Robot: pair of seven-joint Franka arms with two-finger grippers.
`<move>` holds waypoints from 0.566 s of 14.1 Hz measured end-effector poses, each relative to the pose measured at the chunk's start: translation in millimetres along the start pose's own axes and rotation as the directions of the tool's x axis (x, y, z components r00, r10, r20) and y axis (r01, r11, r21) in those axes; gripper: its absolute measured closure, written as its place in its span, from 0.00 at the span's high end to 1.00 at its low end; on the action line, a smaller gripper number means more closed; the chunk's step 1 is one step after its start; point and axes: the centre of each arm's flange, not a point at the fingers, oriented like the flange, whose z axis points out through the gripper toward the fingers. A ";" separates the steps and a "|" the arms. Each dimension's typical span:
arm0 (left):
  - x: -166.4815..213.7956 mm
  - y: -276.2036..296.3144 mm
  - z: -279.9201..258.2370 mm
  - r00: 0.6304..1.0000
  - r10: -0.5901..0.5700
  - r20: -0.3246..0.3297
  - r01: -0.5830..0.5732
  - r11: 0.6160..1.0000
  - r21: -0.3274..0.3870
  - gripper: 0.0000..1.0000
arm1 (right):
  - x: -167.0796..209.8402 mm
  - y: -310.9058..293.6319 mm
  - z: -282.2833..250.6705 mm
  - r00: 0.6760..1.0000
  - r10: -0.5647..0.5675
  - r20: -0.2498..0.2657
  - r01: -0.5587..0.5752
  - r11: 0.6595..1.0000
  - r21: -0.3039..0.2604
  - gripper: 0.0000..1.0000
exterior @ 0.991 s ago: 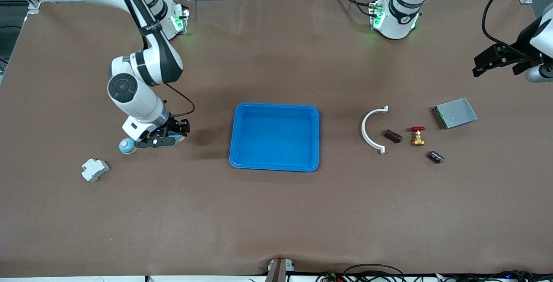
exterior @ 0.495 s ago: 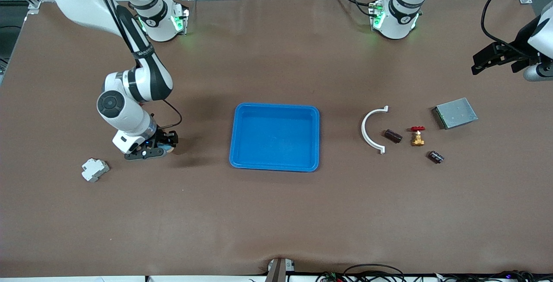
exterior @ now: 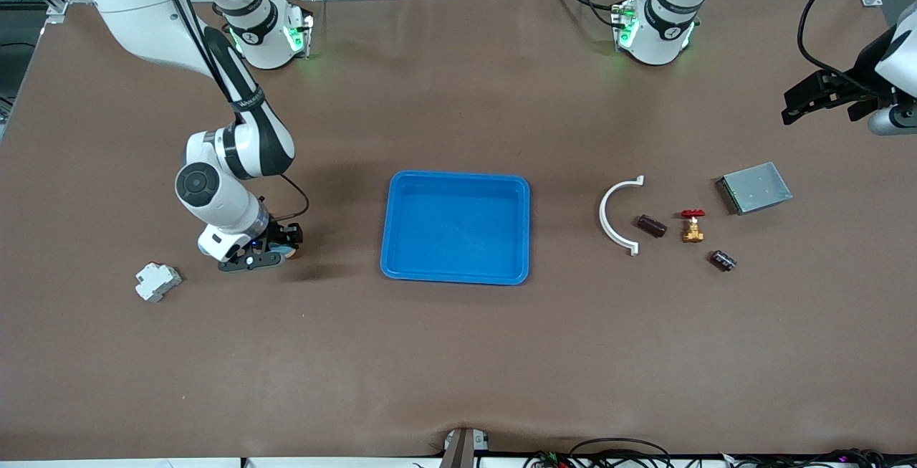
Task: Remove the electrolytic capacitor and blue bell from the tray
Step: 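Carry the bell and lower it beside the first bell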
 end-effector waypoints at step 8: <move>-2.6 15.3 0.9 0.999 0.030 0.011 -0.030 1.000 0.004 1.00 | 3.3 -1.7 2.4 1.000 -0.002 -0.003 0.002 1.000 0.001 0.89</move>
